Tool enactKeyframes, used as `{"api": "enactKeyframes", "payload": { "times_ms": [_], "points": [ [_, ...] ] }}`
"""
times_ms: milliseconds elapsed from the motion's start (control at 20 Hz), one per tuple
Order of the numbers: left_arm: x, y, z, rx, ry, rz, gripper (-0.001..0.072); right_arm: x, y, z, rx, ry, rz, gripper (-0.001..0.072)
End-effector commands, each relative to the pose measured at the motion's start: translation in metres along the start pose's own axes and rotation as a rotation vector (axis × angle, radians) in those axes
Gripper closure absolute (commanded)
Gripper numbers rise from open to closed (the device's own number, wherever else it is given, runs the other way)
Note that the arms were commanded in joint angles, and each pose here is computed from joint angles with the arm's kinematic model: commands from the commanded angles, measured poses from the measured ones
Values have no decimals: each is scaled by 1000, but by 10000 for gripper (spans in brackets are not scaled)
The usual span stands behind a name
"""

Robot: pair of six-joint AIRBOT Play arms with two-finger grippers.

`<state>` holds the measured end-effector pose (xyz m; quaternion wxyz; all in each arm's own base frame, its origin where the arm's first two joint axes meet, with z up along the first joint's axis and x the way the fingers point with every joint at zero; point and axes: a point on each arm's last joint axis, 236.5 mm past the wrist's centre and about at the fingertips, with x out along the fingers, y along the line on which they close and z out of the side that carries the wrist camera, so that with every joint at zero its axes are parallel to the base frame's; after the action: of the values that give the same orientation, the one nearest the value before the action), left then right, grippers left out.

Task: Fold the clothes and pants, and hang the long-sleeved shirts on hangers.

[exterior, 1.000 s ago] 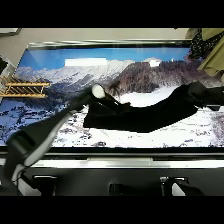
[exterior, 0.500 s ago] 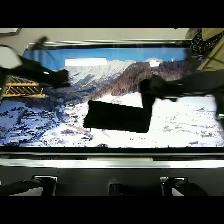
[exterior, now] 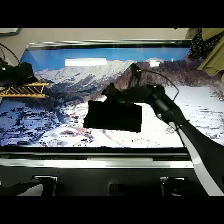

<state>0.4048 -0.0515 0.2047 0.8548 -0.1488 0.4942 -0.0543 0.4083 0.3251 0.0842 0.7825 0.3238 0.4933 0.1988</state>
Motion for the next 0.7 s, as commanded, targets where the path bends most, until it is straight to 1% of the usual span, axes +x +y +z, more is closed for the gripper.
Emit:
{"api": "enactKeyframes", "payload": {
  "times_ms": [0, 300, 650],
  "points": [
    [-2, 6, 0, 7, 0, 10, 691, 32, 11, -10, 49, -19, 37, 686],
    [0, 7, 0, 7, 4, 11, 691, 60, -2, -24, 85, 16, 16, 686],
    [1, 6, 1, 9, 1, 10, 691, 71, -15, -34, 95, 57, -18, 685]
  ]
}}
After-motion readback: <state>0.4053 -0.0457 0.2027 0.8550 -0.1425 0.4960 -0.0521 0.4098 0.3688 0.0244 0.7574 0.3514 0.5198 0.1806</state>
